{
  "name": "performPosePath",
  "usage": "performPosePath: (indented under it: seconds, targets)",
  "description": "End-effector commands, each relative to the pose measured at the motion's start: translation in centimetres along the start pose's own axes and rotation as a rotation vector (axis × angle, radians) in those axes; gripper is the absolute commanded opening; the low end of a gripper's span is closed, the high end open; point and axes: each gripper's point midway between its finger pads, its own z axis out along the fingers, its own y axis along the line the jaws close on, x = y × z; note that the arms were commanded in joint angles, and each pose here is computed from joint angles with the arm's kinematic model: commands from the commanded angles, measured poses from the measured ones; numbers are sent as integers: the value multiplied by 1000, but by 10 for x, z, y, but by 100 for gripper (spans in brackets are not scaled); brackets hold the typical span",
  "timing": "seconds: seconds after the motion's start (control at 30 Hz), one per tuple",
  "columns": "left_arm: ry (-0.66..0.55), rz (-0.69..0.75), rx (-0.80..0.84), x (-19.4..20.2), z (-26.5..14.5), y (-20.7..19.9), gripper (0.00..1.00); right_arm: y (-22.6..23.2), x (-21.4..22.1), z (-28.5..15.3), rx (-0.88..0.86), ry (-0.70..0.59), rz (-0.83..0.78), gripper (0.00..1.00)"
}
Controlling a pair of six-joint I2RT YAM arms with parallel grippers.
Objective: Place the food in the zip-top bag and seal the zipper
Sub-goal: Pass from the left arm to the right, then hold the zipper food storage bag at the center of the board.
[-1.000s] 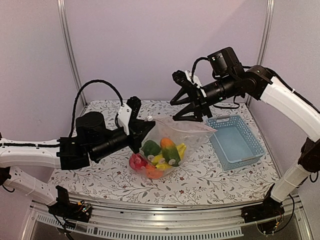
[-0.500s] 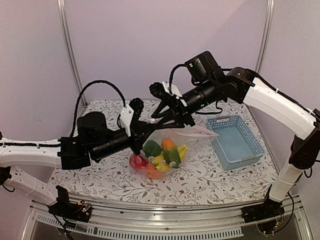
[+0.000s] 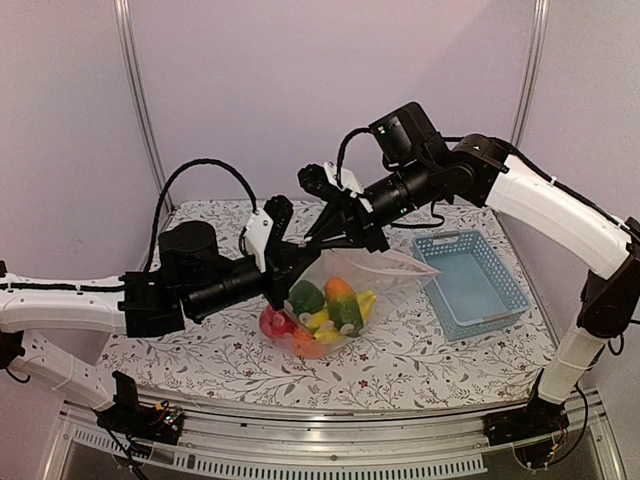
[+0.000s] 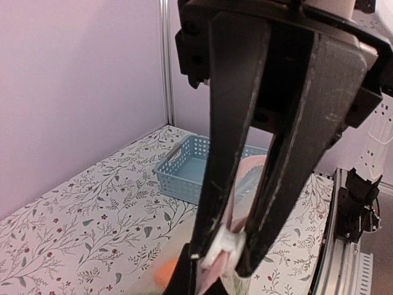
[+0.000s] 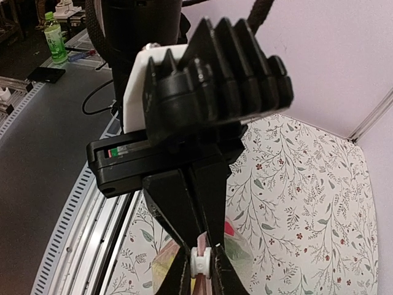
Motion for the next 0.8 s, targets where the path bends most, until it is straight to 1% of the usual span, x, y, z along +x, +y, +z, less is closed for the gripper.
performPosePath:
  seconds: [0.0, 0.03, 0.07, 0.13, 0.17, 0.37, 0.6, 0.77]
  targets:
    - [-19, -5, 1, -11, 1, 0, 0, -7, 1, 3, 25, 17, 4, 8]
    - [-18, -3, 0, -11, 1, 0, 0, -7, 1, 3, 27, 19, 3, 7]
    - [-19, -2, -3, -11, 0, 1, 3, -7, 2, 3, 27, 21, 3, 7]
    - [-25, 2, -19, -14, -2, 4, 14, -7, 2, 2, 29, 25, 2, 6]
    - [-33, 5, -26, -17, -4, 5, 15, -6, 3, 2, 29, 27, 1, 6]
    - [-54, 28, -45, -24, -11, 10, 12, -5, 6, 2, 27, 37, 0, 6]
    - [-58, 30, -47, -24, -16, 11, 1, -5, 8, 4, 20, 41, 10, 6]
    - [-74, 30, -46, -27, -21, 12, 0, -8, 15, 7, 30, 67, 29, 5]
